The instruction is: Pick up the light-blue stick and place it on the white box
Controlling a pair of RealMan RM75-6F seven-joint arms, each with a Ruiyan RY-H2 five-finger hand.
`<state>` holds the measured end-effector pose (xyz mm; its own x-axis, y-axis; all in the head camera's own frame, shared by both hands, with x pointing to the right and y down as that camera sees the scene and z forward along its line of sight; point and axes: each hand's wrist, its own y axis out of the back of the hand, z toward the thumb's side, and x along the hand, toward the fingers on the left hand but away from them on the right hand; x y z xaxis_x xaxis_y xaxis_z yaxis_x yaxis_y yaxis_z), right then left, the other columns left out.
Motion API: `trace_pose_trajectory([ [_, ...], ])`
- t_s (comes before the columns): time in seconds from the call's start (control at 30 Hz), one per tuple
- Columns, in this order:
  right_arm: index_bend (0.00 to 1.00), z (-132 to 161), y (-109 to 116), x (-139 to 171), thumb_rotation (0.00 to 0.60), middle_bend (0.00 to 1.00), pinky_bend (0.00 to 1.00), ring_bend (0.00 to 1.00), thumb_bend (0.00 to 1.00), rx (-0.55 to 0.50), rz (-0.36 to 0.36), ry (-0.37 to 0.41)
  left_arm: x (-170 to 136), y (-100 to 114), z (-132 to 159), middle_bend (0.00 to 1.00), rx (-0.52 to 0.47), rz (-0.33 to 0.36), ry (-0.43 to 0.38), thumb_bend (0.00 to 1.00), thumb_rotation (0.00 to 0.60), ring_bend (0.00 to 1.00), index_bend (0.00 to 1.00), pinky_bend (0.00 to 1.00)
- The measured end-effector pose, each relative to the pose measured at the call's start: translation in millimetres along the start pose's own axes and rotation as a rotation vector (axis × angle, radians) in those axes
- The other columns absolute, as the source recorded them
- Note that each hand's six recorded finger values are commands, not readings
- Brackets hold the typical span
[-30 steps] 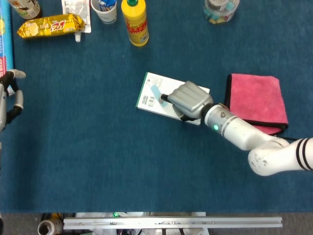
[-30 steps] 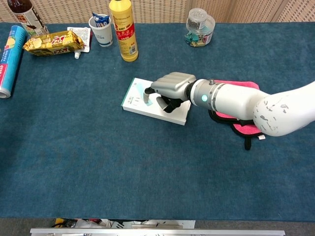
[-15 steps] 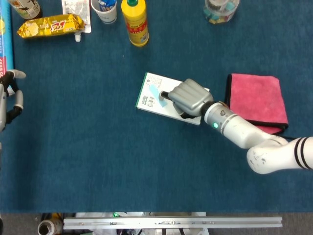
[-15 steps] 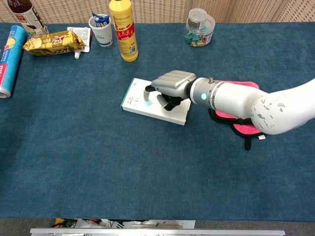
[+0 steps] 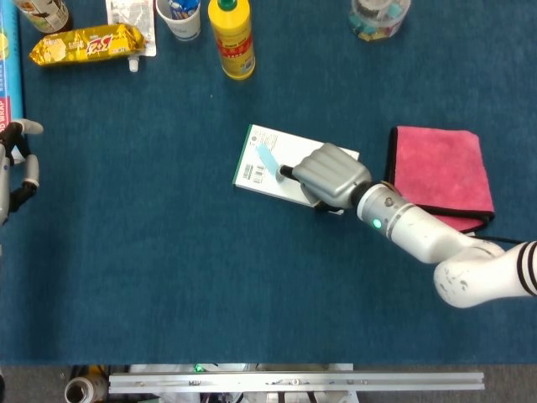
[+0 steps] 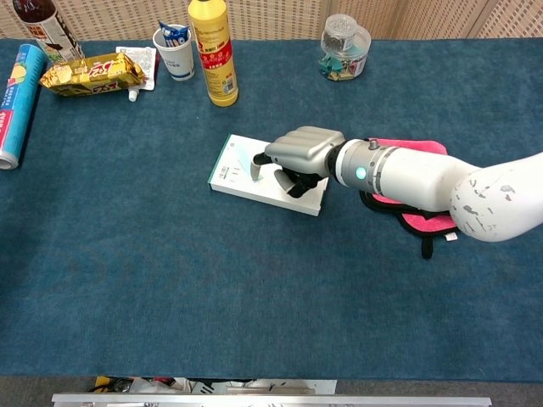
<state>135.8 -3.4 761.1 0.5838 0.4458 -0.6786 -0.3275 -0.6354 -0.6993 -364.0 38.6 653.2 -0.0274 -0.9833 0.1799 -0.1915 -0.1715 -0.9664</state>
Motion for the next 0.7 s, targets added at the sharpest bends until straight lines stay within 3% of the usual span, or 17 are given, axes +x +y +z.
trace_pose_trajectory([
  [0.7, 0.25, 2.0, -3.0, 2.4, 0.6, 1.0, 1.0, 1.0, 1.0, 0.006, 0.008, 0.005, -0.2, -0.1, -2.1, 0.55, 0.001, -0.004, 0.012, 0.48, 0.6, 0.55, 0.35, 0.79],
])
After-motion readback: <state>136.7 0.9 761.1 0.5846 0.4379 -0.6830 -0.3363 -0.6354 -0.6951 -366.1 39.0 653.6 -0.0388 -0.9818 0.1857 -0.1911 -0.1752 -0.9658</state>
